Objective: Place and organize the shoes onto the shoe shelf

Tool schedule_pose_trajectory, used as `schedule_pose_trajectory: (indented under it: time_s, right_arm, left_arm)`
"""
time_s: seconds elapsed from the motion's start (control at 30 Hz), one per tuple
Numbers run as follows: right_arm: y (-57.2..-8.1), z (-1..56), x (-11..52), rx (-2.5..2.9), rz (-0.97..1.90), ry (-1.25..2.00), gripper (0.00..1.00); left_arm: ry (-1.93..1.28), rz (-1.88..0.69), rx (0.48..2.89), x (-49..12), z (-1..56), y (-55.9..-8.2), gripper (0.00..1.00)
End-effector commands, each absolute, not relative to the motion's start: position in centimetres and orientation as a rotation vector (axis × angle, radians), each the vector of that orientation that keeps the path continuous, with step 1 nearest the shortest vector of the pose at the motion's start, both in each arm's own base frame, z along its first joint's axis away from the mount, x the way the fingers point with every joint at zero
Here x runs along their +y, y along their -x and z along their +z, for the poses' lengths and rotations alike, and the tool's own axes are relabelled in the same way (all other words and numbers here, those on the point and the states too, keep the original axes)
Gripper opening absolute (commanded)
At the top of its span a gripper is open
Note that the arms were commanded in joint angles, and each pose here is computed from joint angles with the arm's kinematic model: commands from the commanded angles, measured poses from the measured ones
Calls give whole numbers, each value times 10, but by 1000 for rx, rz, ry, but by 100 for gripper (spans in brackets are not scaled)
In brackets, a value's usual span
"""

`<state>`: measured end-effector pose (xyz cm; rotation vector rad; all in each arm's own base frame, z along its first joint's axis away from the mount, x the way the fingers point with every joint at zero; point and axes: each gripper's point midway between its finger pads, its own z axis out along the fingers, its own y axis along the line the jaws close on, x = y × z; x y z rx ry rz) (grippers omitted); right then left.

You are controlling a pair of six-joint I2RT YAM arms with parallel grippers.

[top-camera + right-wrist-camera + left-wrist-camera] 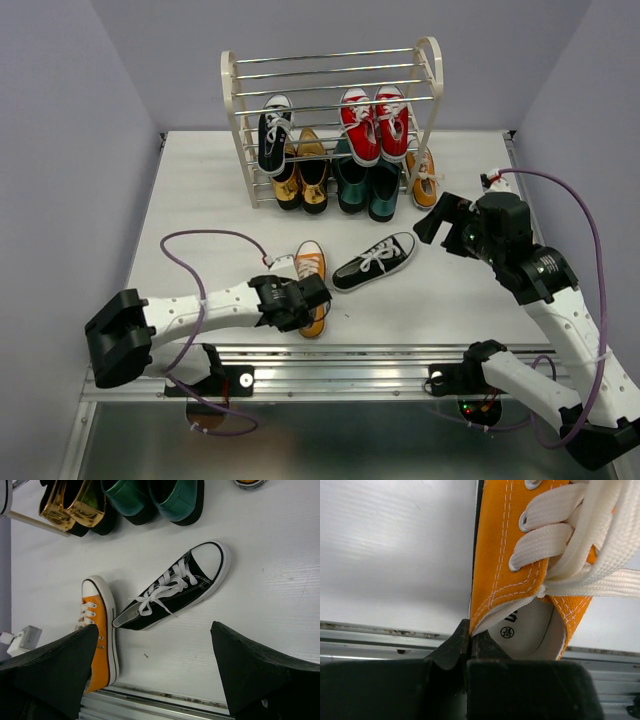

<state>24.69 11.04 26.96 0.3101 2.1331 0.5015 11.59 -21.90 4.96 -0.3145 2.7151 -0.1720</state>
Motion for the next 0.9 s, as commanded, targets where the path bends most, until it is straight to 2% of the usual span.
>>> schedule_pose_trajectory:
  time_s: [0.0,0.17,0.2,0.23,0.27,0.3,0.4,0.67,0.83,0.87]
  right_arm:
    - [-248,278,114,2079,548,-297,100]
    - [-246,278,113,2082,543,-293,100]
    - [-245,278,112,2080,539,-292,100]
    - [-245,279,111,2077,534,-293,100]
    - [-245,280,111,2075,534,-291,100]
    - [-245,281,110,2074,532,-290,100]
    - [-245,279,111,2079,533,-289,100]
    - [-246,274,111,2085,528,-286,100]
    - [-247,276,110,2079,521,-284,100]
    - [-247,277,109,2075,517,-285,100]
  left_arm:
    - [353,-126,2506,-183,76,-164,0]
    - [324,-101,2481,-179,76,-180,0]
    - [307,-115,2497,-183,73,-180,17]
    - [284,-103,2513,-183,69,-179,29]
    - [278,-101,2526,-185,67,-178,36]
    - [268,-82,2555,-185,60,-175,52]
    - [261,-79,2593,-189,56,-170,69]
    - [430,-156,2560,-197,66,-164,82]
    - [483,-210,2529,-215,74,-158,82]
    - [497,-225,2511,-222,78,-157,79]
